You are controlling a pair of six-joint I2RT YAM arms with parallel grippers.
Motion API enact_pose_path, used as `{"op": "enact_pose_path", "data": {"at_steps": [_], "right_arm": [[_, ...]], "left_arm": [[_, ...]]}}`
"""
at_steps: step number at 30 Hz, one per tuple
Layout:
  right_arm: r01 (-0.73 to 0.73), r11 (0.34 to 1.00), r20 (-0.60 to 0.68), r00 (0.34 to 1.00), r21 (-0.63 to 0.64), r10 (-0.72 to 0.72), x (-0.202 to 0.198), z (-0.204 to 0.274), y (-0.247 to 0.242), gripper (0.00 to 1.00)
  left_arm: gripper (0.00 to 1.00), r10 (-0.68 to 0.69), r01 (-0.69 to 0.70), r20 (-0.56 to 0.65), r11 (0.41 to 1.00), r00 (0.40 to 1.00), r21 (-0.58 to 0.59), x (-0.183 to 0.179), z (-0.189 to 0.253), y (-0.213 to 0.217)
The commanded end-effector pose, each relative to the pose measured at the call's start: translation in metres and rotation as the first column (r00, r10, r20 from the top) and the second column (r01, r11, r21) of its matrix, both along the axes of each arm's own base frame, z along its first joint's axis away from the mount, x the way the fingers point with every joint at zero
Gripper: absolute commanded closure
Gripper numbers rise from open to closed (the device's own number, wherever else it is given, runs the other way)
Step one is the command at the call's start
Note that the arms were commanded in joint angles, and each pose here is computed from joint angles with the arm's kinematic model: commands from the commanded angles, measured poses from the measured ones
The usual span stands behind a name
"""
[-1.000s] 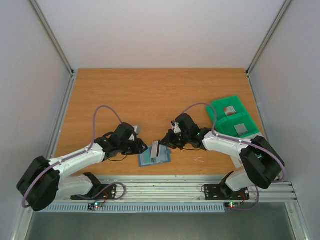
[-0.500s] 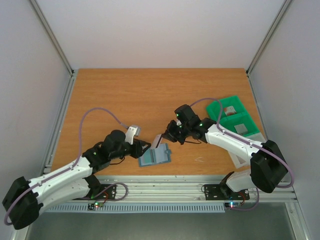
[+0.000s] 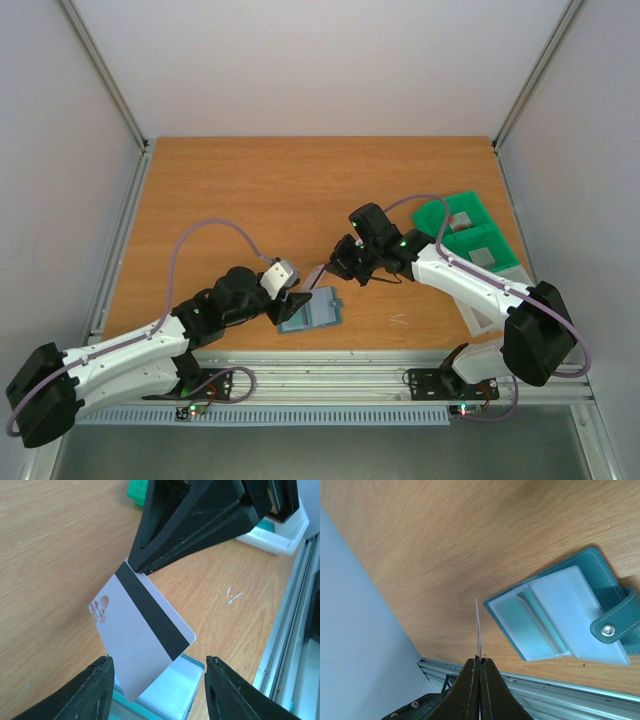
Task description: Take the credit cards out of the card holder
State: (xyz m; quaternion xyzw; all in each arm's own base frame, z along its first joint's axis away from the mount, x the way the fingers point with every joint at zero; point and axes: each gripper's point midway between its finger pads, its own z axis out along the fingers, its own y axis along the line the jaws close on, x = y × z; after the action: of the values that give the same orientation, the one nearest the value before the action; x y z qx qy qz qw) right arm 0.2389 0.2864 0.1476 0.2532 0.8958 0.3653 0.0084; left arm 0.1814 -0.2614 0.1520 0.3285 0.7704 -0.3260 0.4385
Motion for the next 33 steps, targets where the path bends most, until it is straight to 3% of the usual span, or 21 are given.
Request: {"op": "enact_pose_path", "data": {"at_steps": [1, 6, 14, 17, 21, 25, 33], "right_arm": [[0.025, 0.999, 0.013, 1.0, 0.036, -0.025, 0.002, 0.016, 0.0, 0.99], [0.021, 0.999, 0.014, 1.0, 0.048, -0.022, 0.002, 0.019, 0.002, 0.99], [-0.006, 0.995, 0.013, 1.0, 0.099, 0.004, 0.001, 0.022, 0.011, 0.99], [-0.016, 0.994, 0.009, 1.0, 0.111, 0.015, 0.0, 0.021, 0.013, 0.99], [-0.036, 0.991, 0.015, 0.999, 0.127, 0.035, -0.002, 0.019, 0.016, 0.99], [-0.084, 0.988, 0.069, 0.995, 0.13, 0.076, -0.002, 0.017, 0.018, 0.99], [-0.272, 0.958, 0.356, 0.907, 0.089, 0.224, -0.01, 0.031, 0.01, 0.72]], "left_arm": [[0.48, -0.052, 0.052, 0.159, 0.999, 0.986, 0.003, 0.008, 0.026, -0.015], [0.48, -0.053, 0.046, 0.194, 0.998, 0.98, 0.04, 0.012, 0.022, -0.016], [0.57, -0.017, -0.002, 0.211, 0.996, 0.977, 0.09, 0.022, 0.011, -0.012], [0.69, -0.008, -0.012, 0.227, 0.996, 0.974, 0.089, 0.024, 0.014, -0.012], [0.98, -0.012, -0.008, 0.239, 0.997, 0.971, 0.082, 0.023, 0.017, -0.012], [1.0, 0.005, -0.026, 0.225, 0.996, 0.974, 0.087, 0.022, 0.017, -0.007], [1.0, 0.041, -0.045, 0.095, 0.998, 0.995, 0.047, 0.016, 0.01, -0.005]]}}
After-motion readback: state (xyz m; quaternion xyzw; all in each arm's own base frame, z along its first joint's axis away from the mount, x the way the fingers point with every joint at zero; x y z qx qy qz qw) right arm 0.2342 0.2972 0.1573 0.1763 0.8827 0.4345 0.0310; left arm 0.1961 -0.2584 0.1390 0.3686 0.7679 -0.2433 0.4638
